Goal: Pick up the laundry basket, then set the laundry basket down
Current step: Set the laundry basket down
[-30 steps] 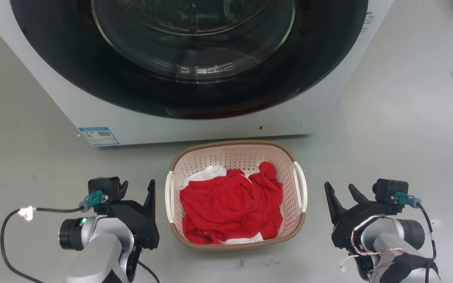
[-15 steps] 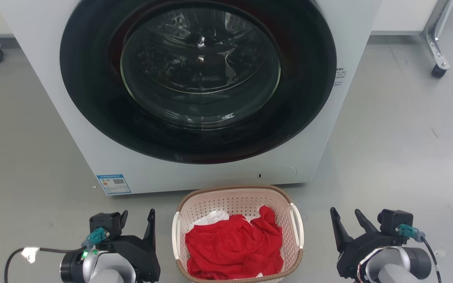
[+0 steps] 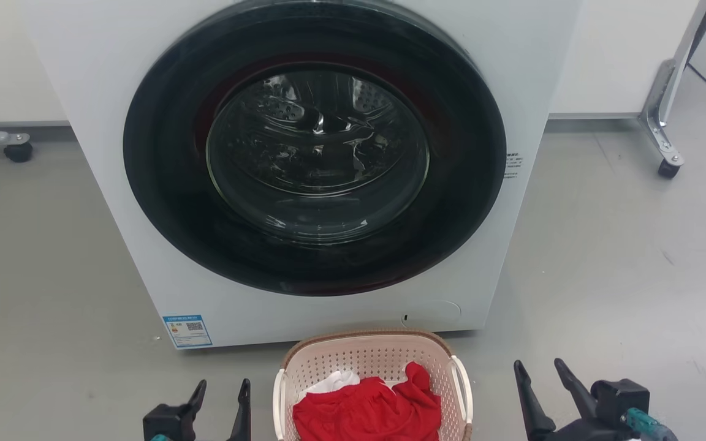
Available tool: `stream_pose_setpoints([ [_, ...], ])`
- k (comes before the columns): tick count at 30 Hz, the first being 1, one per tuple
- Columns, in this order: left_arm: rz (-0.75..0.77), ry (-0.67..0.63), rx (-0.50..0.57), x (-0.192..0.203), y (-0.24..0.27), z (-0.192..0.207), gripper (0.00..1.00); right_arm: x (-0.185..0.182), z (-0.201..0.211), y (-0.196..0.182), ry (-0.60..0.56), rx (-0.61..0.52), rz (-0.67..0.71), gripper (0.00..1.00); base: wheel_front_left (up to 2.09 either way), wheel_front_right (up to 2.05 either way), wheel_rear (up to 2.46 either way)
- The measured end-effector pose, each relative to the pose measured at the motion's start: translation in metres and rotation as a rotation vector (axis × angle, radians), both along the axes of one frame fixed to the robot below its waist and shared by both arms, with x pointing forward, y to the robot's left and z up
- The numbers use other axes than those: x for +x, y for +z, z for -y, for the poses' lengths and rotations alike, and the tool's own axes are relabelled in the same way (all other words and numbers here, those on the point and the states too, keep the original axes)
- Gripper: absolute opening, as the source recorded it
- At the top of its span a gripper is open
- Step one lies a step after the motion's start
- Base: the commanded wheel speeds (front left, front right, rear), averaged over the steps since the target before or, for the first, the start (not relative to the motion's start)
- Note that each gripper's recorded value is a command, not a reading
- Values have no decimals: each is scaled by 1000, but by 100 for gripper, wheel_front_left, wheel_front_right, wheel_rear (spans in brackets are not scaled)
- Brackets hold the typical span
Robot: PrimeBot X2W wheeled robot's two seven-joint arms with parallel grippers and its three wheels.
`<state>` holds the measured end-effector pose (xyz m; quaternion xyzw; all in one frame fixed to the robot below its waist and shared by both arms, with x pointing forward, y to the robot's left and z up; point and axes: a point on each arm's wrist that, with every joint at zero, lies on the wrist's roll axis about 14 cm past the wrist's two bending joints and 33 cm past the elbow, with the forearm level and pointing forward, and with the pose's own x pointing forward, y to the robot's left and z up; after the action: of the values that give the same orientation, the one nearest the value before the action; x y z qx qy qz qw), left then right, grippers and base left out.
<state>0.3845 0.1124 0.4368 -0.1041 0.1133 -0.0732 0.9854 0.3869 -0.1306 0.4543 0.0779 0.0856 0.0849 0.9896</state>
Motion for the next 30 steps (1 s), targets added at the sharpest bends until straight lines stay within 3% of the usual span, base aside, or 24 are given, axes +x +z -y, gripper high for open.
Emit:
stream_pose_setpoints([
  [15,102,15,-31,-43,22,2,100,-46,-3,15,8,-14,89,100,0,0,0],
  [30,156,89,-6,-51,35,-18,100,-56,17,22,-46,-37,118,100,0,0,0],
])
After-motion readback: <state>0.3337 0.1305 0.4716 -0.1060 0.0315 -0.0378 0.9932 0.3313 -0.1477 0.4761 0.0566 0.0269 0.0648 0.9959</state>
